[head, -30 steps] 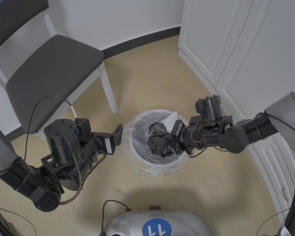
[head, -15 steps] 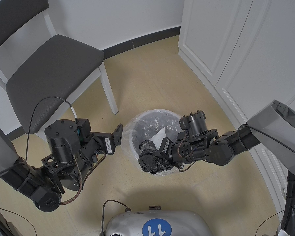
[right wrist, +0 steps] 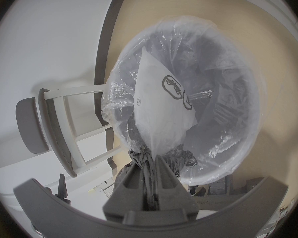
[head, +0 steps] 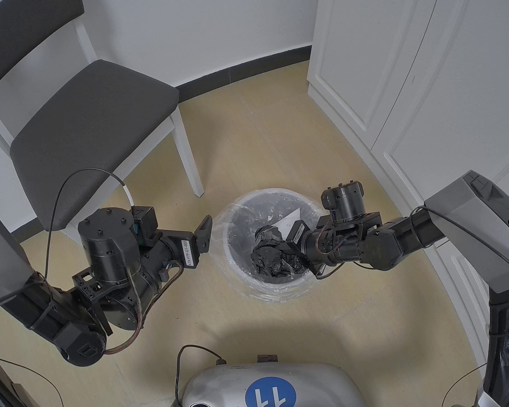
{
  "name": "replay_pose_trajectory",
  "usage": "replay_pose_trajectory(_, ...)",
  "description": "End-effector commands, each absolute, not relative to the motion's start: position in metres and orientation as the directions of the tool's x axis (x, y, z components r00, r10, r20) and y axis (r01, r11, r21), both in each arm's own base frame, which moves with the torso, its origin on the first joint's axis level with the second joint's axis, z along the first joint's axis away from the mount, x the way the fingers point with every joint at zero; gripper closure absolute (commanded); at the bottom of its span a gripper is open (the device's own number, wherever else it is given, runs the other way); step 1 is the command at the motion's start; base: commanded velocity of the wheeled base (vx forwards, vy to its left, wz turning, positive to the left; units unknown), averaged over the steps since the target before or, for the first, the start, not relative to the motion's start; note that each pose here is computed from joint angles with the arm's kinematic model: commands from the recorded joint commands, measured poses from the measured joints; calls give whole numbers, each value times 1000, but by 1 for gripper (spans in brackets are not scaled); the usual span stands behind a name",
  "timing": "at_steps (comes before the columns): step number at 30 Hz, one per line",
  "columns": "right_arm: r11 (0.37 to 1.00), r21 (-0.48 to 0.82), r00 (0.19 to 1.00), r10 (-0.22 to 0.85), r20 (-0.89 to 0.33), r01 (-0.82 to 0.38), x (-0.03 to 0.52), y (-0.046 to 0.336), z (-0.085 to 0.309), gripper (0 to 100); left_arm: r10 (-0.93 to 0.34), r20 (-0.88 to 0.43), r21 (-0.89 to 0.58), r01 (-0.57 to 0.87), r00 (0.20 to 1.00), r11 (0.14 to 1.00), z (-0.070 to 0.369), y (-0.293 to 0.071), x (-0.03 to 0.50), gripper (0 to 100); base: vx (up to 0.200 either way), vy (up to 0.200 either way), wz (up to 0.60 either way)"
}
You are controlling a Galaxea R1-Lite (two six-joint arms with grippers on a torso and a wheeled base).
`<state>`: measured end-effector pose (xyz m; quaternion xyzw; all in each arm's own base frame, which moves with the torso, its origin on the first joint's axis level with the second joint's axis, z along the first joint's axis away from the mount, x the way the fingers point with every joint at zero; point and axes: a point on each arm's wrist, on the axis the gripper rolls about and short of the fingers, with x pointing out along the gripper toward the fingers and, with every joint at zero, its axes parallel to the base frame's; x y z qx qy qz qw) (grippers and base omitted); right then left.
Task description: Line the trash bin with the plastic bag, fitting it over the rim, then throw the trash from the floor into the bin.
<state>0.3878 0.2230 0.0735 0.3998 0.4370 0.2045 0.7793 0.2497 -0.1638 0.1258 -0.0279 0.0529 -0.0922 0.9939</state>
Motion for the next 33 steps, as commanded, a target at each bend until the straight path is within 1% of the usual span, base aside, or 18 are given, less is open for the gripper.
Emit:
replay_pose_trajectory(1,601,798,533,661,-529,47,396,223,62,100,-184,-102,-66,178,978,982,123,-164,251,0,0,0,0)
replay_pose_trajectory(5,587,807,543,659,-521,62,402,223,61,100,-185,-89,-70,179,979,981,120,-165,252,0,0,0,0)
replay_pose_trajectory(14,525,846,581,662,-473,91,414,219,75,100,-183,-63,-79,178,981,981,111,-167,256,0,0,0,0)
replay_pose_trajectory(21,532,841,567,665,-486,98,413,225,67,100,-185,-53,-77,181,981,980,115,-165,252,0,0,0,0)
replay_pose_trajectory(25,545,833,543,673,-502,95,405,237,63,100,-185,-46,-80,181,982,980,119,-162,247,0,0,0,0)
replay_pose_trajectory(31,545,833,539,674,-504,97,404,238,63,100,-186,-42,-82,182,982,980,120,-162,248,0,0,0,0)
replay_pose_trajectory(32,544,834,544,672,-502,97,406,237,63,0,-187,-38,-83,184,982,980,122,-161,247,0,0,0,0)
replay_pose_trajectory(33,545,832,543,670,-506,103,406,236,62,0,-187,-35,-84,184,982,979,123,-161,246,0,0,0,0)
